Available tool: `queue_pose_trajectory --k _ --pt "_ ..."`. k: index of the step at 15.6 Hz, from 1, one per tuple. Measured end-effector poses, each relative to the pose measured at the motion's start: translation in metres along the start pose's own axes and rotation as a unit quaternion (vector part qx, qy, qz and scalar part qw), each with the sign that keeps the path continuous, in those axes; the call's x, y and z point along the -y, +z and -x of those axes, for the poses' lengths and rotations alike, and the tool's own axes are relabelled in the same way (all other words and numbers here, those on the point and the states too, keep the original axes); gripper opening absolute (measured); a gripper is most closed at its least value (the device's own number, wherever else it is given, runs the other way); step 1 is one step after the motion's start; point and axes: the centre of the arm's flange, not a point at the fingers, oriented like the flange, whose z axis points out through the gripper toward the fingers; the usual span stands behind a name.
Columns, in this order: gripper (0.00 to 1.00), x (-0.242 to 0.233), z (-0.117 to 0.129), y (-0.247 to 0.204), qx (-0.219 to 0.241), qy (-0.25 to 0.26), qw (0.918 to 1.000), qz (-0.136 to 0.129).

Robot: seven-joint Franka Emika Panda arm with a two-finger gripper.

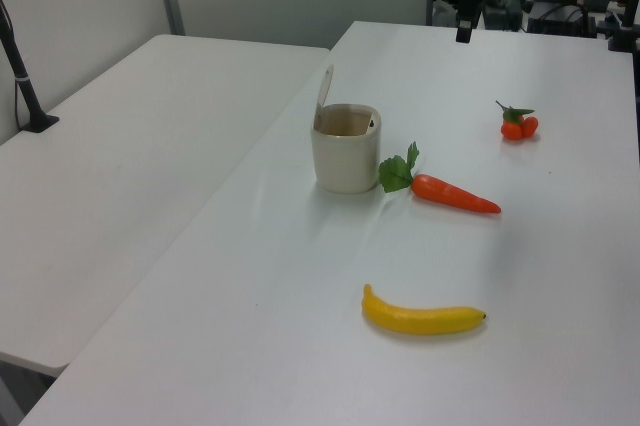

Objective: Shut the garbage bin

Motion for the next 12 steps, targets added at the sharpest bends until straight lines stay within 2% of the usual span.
queue_pose_trajectory --k 12 --pt "1.00 -0.016 -0.001 0.002 0.002 0.014 0.9999 0.002"
